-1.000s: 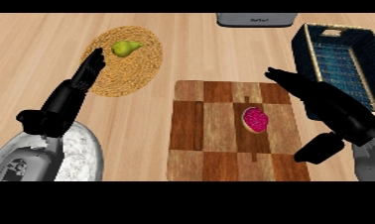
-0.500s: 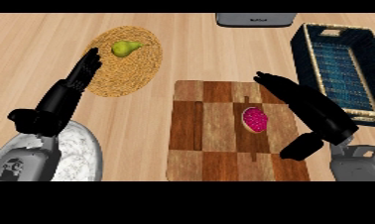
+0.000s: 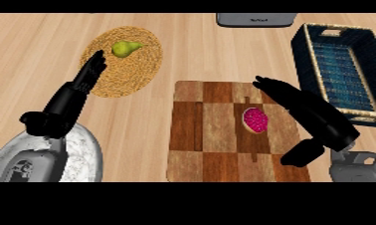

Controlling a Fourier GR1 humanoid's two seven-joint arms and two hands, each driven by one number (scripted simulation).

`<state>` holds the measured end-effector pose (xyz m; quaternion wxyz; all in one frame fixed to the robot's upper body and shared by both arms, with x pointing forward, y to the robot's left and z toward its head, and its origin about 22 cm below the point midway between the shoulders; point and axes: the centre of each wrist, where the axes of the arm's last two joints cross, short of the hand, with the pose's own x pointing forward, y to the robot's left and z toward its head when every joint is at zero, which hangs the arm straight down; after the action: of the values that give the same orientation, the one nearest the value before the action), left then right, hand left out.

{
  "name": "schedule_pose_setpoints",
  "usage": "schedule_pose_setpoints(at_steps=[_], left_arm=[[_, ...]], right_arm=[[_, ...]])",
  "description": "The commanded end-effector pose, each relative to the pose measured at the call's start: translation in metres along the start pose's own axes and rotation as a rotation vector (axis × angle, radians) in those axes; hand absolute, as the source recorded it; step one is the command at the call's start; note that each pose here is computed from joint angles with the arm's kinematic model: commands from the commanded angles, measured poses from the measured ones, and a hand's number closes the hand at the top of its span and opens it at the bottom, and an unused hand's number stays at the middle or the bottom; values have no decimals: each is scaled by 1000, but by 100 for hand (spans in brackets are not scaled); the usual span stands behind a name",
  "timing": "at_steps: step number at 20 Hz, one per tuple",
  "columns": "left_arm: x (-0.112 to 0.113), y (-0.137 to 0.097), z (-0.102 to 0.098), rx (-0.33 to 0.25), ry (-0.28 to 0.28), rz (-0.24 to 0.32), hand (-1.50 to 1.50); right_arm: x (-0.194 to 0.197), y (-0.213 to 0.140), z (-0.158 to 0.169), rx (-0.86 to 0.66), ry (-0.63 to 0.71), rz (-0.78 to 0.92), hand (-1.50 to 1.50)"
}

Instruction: Pick the cupcake from the cutting board and place it in the basket

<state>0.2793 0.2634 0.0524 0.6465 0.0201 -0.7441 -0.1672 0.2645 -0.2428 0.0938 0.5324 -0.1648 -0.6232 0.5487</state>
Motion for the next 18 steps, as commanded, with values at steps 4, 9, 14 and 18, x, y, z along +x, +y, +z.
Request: schedule_pose_setpoints(at_steps=[4, 9, 14, 18], left_arm=[[1, 5, -1, -17, 7, -18, 0], [10, 8, -3, 8, 0, 10, 0], [3, -11, -20, 6, 5, 4, 0], [3, 2, -4, -9, -2, 23, 0]], right_arm=[[-2, 18, -3, 20, 46, 66, -150], [-3, 28, -10, 55, 46, 80, -150], [-3, 40, -37, 24, 55, 78, -150], [-13, 49, -34, 54, 96, 108, -150]])
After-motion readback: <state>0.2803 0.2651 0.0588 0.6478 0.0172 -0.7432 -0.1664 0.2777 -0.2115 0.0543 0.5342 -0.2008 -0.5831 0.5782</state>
